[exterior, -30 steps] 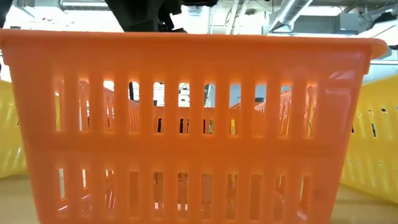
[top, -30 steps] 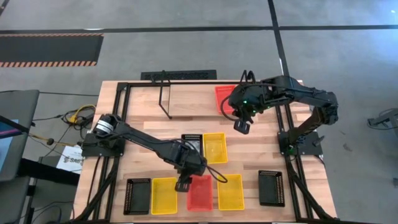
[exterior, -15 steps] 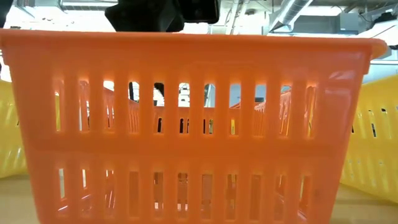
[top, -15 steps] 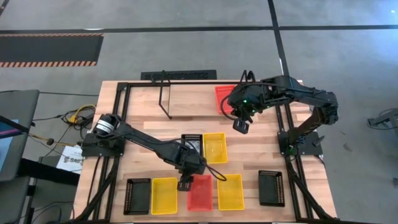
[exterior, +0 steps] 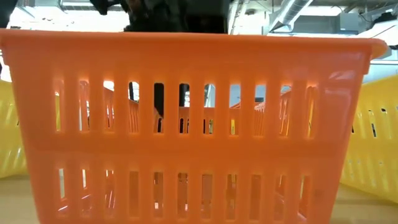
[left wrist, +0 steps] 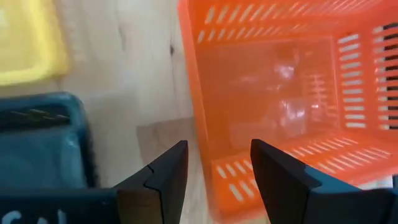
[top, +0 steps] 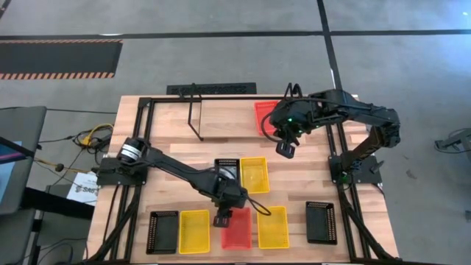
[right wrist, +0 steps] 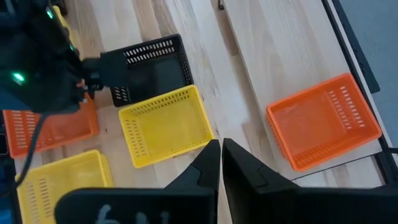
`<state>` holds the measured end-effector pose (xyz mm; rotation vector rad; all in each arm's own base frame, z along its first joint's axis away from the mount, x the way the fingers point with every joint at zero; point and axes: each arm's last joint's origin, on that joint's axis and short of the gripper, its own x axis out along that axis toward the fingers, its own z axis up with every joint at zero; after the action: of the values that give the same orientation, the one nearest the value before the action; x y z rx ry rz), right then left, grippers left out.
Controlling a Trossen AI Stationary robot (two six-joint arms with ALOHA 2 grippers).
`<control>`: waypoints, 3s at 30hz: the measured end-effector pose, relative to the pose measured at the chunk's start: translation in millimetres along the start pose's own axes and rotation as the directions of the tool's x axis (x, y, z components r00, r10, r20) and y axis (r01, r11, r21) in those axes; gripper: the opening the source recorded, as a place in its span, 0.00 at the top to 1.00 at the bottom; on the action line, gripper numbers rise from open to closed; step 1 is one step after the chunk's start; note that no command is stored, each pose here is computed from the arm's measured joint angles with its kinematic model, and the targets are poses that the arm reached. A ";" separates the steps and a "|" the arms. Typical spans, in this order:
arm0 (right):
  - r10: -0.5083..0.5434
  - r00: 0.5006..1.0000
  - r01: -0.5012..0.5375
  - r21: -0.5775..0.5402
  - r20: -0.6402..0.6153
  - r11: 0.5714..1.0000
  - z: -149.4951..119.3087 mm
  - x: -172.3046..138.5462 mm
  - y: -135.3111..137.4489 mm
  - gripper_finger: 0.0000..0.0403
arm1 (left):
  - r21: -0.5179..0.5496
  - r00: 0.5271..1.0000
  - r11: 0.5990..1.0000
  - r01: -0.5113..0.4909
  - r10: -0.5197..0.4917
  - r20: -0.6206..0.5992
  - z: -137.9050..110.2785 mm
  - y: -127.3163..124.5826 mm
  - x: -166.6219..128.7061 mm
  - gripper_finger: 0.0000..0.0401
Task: Stack baskets on shelf by color
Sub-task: Stack the orange bin on top of the other stacked orange bins on the shelf
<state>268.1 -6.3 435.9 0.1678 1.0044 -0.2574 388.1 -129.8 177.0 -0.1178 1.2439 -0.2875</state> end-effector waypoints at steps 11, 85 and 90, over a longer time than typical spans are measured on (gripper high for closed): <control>0.002 1.000 -0.002 0.000 0.000 1.000 0.0 0.0 0.1 0.90 | -0.086 0.999 0.996 -0.013 0.010 -0.038 -0.8 7.7 15.9 0.74; -0.475 0.875 0.461 0.139 0.091 0.876 -78.6 -23.7 -54.6 0.96 | -0.392 0.571 0.519 -0.760 0.821 -0.019 16.4 112.5 -272.1 1.00; -0.490 0.865 0.486 0.064 0.106 0.871 -51.1 11.4 -55.3 0.93 | -0.354 0.598 0.552 -0.755 0.801 -0.026 14.7 120.1 -274.1 1.00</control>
<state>216.5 -47.6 398.1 -0.0768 0.9109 -0.7433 340.4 60.7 403.3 0.1418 1.0765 0.7259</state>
